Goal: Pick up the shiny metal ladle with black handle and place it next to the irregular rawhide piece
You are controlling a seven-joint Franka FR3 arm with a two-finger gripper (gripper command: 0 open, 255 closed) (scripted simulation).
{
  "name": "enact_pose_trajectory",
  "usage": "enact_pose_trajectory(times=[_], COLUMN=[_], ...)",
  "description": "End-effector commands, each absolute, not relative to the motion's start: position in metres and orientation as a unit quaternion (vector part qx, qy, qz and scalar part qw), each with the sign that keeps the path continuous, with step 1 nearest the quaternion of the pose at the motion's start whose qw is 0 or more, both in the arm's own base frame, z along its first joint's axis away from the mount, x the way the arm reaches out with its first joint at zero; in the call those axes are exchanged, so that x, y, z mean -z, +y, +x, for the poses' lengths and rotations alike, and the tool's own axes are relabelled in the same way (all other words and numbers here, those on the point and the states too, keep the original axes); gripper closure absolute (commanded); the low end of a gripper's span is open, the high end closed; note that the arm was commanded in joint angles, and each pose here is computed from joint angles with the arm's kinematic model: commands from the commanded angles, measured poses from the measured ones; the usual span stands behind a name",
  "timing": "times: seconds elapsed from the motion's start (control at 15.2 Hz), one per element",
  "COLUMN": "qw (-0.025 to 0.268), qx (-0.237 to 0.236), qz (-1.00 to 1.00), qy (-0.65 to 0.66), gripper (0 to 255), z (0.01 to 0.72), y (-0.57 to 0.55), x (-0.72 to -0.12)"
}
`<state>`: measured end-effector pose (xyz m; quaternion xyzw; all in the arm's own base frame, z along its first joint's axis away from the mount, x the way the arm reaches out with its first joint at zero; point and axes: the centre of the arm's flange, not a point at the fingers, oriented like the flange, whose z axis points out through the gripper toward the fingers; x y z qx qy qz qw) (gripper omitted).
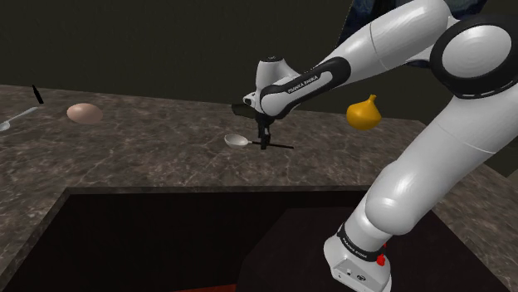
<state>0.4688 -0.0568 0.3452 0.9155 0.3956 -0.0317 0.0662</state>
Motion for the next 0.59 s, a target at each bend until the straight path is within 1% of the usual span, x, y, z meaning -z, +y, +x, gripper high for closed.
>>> enact_pose_trajectory(times=[0.0,0.2,0.46,0.53], qw=[0.066,0.066,0.066,0.066], qx=[0.032,0.032,0.032,0.032], qz=[0.915,0.915,0.915,0.915], qy=[0.396,0.396,0.396,0.396], gripper=[0,0,0,0], z=[0.469,0.469,0.469,0.469], y=[-0.057,-0.057,-0.050,-0.050], x=[-0.345,-0.345,-0.395,-0.395])
